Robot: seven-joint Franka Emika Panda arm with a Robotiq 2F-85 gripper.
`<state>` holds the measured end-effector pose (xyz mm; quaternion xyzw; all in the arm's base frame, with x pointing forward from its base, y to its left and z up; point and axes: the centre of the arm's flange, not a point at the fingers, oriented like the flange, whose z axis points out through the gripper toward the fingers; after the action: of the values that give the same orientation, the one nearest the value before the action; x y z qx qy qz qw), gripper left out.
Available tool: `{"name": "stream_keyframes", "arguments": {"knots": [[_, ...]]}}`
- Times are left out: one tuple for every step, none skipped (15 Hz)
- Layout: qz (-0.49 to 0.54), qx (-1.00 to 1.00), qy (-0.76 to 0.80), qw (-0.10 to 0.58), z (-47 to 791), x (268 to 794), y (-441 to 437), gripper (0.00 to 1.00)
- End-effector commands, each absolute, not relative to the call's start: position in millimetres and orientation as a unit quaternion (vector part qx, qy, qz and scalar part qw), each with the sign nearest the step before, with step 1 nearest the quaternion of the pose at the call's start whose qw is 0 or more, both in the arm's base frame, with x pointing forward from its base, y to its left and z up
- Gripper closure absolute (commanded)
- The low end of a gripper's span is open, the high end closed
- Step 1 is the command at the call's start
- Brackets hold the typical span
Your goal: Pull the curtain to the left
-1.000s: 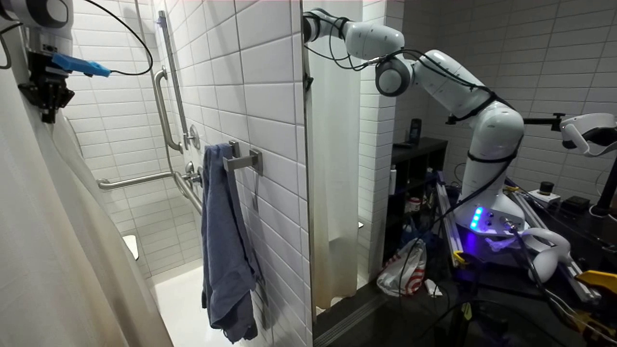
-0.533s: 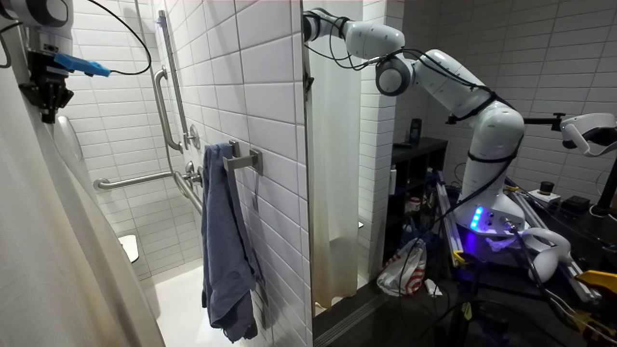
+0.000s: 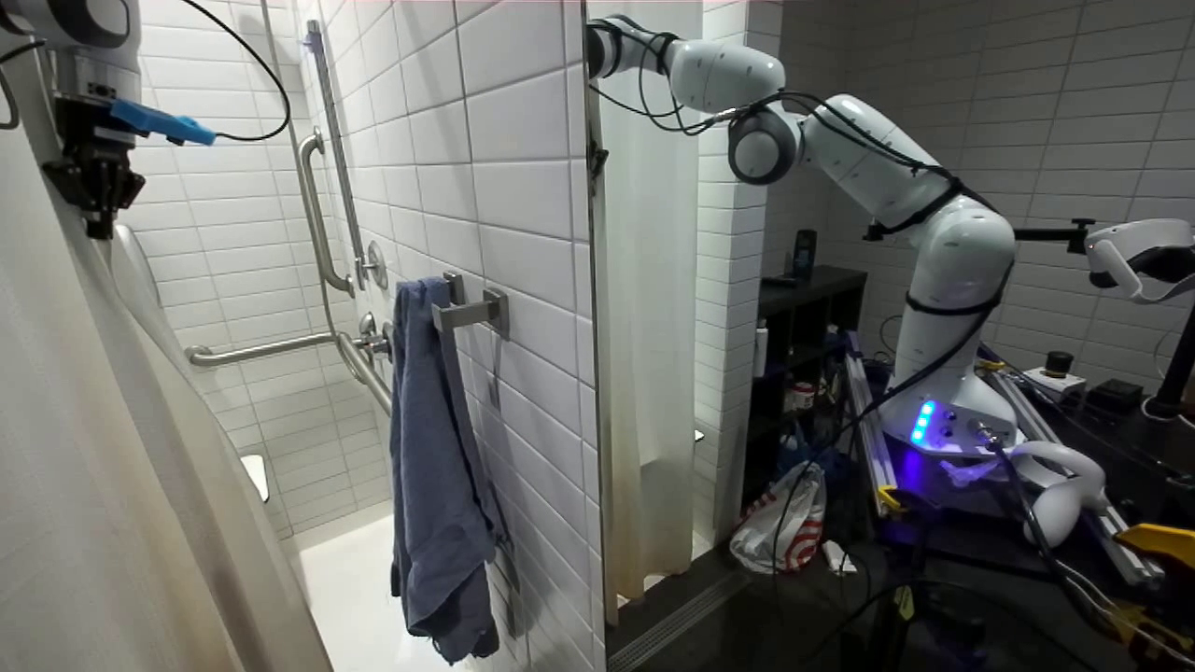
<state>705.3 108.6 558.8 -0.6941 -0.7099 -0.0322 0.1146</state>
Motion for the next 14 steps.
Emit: {"name": "stream_keyframes", "arguments": {"knots": [[0.026, -0.680, -0.724, 0.114, 572.0, 777.4, 121.0, 0.99], [0.032, -0.678, -0.726, 0.114, 572.2, 775.4, 120.5, 0.99], [0.035, -0.675, -0.728, 0.114, 572.3, 773.9, 120.1, 0.99], [0.038, -0.673, -0.729, 0.114, 572.5, 773.5, 120.0, 0.99], [0.040, -0.672, -0.731, 0.114, 572.5, 773.0, 120.3, 0.99], [0.041, -0.670, -0.732, 0.115, 572.4, 772.6, 119.7, 0.99], [0.043, -0.668, -0.734, 0.114, 572.2, 772.2, 119.5, 0.99], [0.045, -0.667, -0.735, 0.114, 572.3, 771.8, 119.1, 0.99], [0.046, -0.666, -0.736, 0.114, 572.6, 771.4, 118.9, 0.99], [0.047, -0.664, -0.737, 0.113, 572.5, 771.0, 118.8, 0.99], [0.051, -0.663, -0.738, 0.115, 572.9, 769.2, 118.1, 0.99], [0.053, -0.662, -0.739, 0.115, 572.8, 768.2, 117.7, 0.99], [0.053, -0.661, -0.740, 0.115, 572.5, 768.0, 118.0, 0.99], [0.053, -0.660, -0.741, 0.115, 572.5, 767.9, 117.4, 0.99]]}}
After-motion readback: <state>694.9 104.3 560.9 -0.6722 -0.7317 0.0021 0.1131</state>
